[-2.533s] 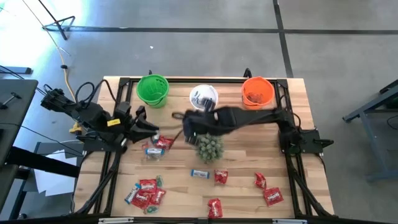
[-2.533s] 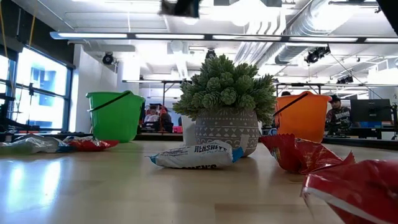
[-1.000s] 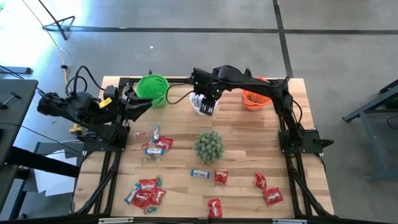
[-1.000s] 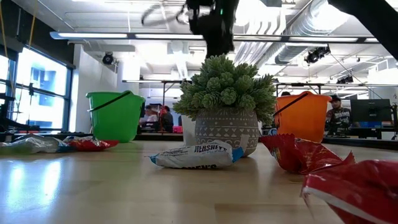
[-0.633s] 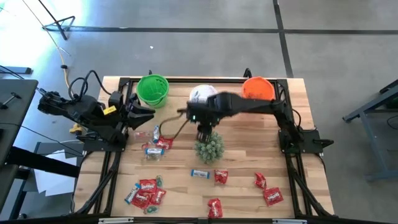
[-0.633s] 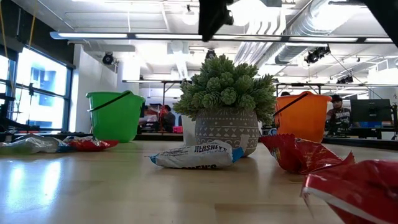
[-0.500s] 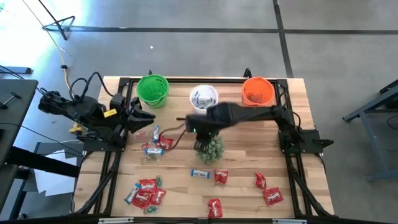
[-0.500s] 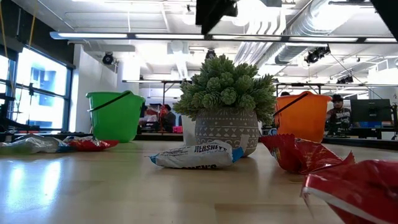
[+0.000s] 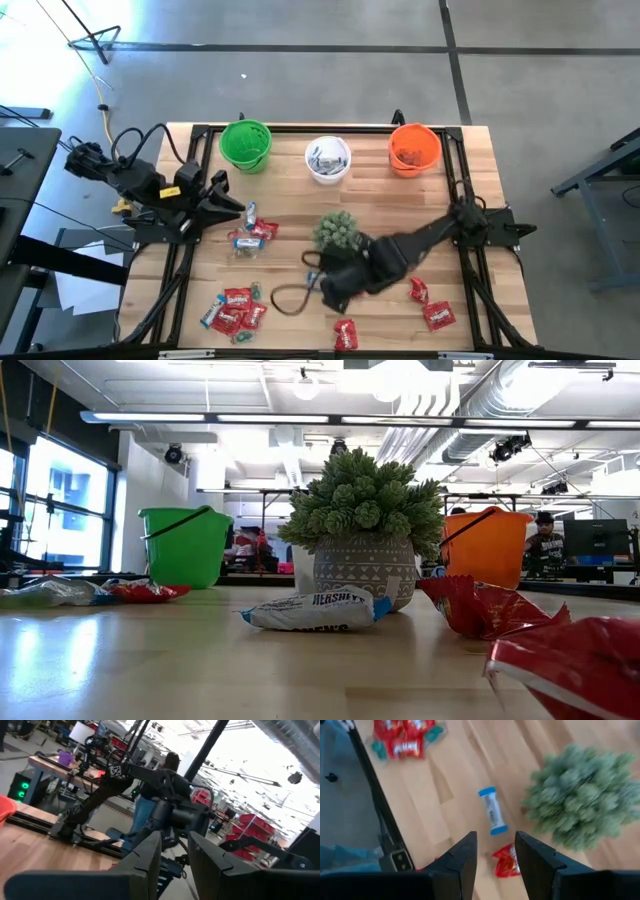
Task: Sort candy
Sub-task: Put the white chocolate bars into the white bucket
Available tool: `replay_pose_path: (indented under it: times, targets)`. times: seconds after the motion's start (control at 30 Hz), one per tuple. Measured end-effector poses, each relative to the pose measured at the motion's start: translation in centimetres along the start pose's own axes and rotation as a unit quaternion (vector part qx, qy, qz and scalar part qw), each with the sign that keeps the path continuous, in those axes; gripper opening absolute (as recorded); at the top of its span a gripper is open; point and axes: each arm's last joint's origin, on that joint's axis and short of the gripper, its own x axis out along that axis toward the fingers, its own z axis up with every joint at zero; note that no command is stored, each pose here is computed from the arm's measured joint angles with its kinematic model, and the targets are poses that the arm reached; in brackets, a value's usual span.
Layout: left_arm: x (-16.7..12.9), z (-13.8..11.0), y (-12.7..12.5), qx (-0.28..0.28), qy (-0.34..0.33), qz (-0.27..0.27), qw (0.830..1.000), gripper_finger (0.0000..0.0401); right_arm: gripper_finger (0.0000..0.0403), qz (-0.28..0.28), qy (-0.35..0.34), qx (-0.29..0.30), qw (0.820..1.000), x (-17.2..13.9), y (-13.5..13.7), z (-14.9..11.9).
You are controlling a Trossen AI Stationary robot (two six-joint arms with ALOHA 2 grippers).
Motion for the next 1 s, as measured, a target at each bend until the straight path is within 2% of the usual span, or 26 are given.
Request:
replay_pose_path:
  times: [0.23,0.33,0.53,0.63,0.87,1.0]
  targets:
    - [-0.1,-0.2,-0.3,-0.002,0.006,-0.012,1.000,0.0082,0.0129,-0.016,0.037,-0.039,0.998,3.1,3.2,-3.2]
    - [-0.1,-0.2,-0.4,-0.002,0.008,-0.014,1.000,0.0082,0.0129,-0.047,0.029,-0.072,0.996,5.2,3.9,-4.0]
    - [-0.1,-0.2,-0.5,-0.002,0.005,-0.009,1.000,0.0082,0.0129,-0.114,0.004,-0.167,0.979,6.4,3.7,-4.1]
    - [-0.1,-0.3,-0.5,-0.002,0.006,-0.009,1.000,0.0082,0.0129,-0.123,0.009,-0.195,0.973,6.6,3.5,-4.0]
    - [0.2,-0.5,-0.4,0.001,0.011,-0.006,1.000,0.0082,0.0129,-0.113,0.032,-0.206,0.971,8.3,3.9,-4.1]
    - [0.4,-0.6,-0.4,0.005,0.013,-0.005,1.000,0.0082,0.0129,-0.124,0.036,-0.237,0.963,9.8,4.2,-4.4]
